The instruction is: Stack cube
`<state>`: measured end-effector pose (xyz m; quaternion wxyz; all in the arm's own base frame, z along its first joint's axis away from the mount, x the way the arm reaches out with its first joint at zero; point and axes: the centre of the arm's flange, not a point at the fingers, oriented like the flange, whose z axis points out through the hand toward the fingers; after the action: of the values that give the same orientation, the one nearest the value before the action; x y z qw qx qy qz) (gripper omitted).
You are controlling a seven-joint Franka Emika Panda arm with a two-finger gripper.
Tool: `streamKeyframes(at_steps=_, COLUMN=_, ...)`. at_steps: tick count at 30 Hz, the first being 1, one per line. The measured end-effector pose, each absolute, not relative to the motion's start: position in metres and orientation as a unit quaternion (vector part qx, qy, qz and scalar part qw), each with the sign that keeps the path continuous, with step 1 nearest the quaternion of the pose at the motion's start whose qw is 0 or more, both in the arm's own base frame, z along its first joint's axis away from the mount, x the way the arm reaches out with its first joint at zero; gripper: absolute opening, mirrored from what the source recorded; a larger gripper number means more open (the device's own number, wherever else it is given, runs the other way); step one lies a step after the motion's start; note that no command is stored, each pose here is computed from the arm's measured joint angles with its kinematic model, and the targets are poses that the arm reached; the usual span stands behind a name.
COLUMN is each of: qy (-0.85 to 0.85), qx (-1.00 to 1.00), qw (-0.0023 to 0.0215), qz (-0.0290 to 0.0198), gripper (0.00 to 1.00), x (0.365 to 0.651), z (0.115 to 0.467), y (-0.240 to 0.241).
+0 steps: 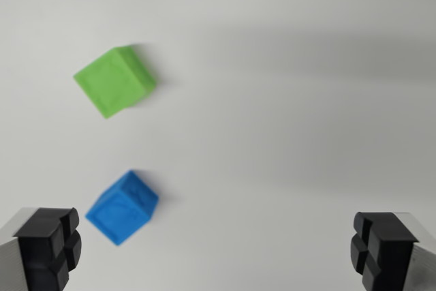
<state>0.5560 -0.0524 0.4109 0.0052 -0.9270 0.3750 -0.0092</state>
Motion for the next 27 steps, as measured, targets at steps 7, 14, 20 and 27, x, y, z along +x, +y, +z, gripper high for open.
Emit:
streamKeyframes(at_steps=7, qy=0.348, qx=-0.937, qw=0.0049, qz=-0.0078, gripper=1.00, x=0.544, z=0.398, y=-0.044)
streamKeyframes(at_steps=14, qy=0.317, qx=-0.948, qw=0.0047, qz=-0.0068, gripper=1.00, x=0.532, z=0.384, y=-0.034)
streamKeyframes(at_steps=20, qy=0.284, qx=-0.959, qw=0.0043, qz=-0.0053, gripper=1.00, x=0.518, z=0.369, y=-0.024)
streamKeyframes(at_steps=27, qy=0.246, qx=-0.969, qw=0.0038, qz=-0.0041, gripper=1.00, x=0.502, z=0.352, y=-0.013)
